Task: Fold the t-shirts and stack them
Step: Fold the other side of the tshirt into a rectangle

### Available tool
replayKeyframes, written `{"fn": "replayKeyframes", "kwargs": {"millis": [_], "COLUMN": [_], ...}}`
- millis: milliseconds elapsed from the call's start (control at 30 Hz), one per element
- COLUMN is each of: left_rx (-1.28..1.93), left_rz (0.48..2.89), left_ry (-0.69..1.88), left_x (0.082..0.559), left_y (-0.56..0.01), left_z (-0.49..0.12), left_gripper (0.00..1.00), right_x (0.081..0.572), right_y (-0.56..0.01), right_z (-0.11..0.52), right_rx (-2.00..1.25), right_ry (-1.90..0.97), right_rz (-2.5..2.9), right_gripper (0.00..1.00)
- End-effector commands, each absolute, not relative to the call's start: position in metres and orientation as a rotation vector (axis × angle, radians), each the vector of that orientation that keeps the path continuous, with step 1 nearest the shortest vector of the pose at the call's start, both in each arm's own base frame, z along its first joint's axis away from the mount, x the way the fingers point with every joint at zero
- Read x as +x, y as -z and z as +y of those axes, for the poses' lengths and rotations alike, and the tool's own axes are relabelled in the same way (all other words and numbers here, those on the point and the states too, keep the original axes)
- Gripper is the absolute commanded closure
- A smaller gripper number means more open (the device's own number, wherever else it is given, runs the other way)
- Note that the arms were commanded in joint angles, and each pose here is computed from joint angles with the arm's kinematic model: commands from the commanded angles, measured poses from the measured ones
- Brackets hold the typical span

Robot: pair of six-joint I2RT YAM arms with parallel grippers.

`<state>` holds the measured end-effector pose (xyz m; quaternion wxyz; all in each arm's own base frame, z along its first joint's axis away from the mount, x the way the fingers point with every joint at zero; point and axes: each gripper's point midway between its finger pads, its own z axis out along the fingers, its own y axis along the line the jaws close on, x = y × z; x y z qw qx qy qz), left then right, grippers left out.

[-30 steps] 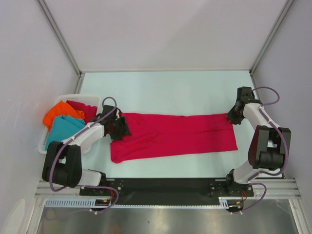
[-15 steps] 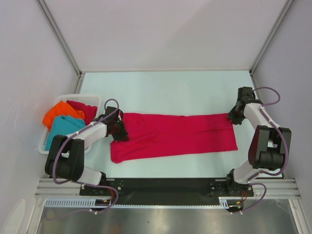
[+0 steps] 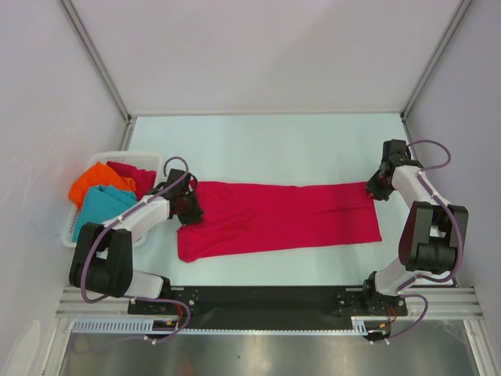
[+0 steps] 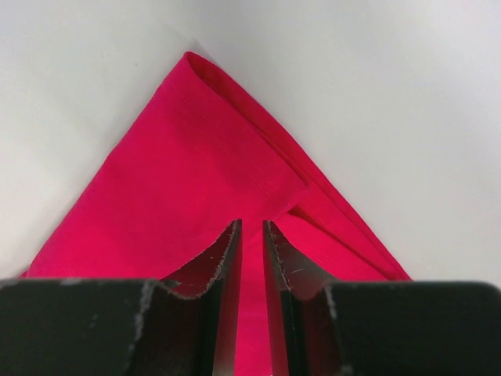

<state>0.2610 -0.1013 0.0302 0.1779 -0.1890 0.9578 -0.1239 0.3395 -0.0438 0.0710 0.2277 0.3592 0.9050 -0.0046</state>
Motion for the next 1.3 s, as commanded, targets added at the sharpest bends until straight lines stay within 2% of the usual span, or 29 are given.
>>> {"fn": "replayKeyframes", "kwargs": {"millis": [0, 100, 167, 267, 300, 367, 400, 633, 867, 1100, 1267], "left_rx": [-0.595, -0.552, -0.439, -0.241, -0.195, -0.010, 0.034, 0.335, 0.480, 0.540, 0.553], "left_rz": [2.642, 2.610, 2.592, 2.570, 2.583, 2.558, 2.598, 2.637, 2.634, 2.483, 2.388], "left_ry": [0.299, 0.354, 0.387, 0.313, 0.217, 0.153, 0.023, -0.312, -0.612, -0.776, -0.764], "left_x": [0.270, 0.275, 0.278, 0.284, 0.283, 0.283, 0.279, 0.263, 0.218, 0.215, 0.218], "left_y": [-0.048, -0.060, -0.073, -0.092, -0.088, -0.099, -0.087, -0.059, -0.024, -0.028, -0.038], "left_z": [-0.094, -0.103, -0.118, -0.140, -0.139, -0.162, -0.156, -0.166, -0.153, -0.156, -0.177], "left_gripper": [1.00, 1.00, 0.95, 0.87, 0.82, 0.78, 0.75, 0.75, 0.77, 0.77, 0.77], "right_x": [0.347, 0.347, 0.347, 0.347, 0.346, 0.346, 0.346, 0.344, 0.344, 0.344, 0.343], "right_y": [-0.091, -0.092, -0.092, -0.092, -0.092, -0.093, -0.094, -0.097, -0.100, -0.095, -0.097], "right_z": [-0.046, -0.047, -0.046, -0.045, -0.044, -0.042, -0.042, -0.040, -0.038, -0.034, -0.037], "right_rx": [0.954, 0.954, 0.953, 0.955, 0.957, 0.951, 0.952, 0.944, 0.937, 0.928, 0.927], "right_ry": [-0.006, -0.002, -0.007, -0.010, -0.011, -0.013, -0.015, -0.021, -0.039, -0.050, -0.036], "right_rz": [2.447, 2.443, 2.447, 2.445, 2.446, 2.443, 2.443, 2.437, 2.428, 2.443, 2.436], "right_gripper": [0.78, 0.78, 0.78, 0.78, 0.78, 0.78, 0.78, 0.78, 0.78, 0.78, 0.78]}}
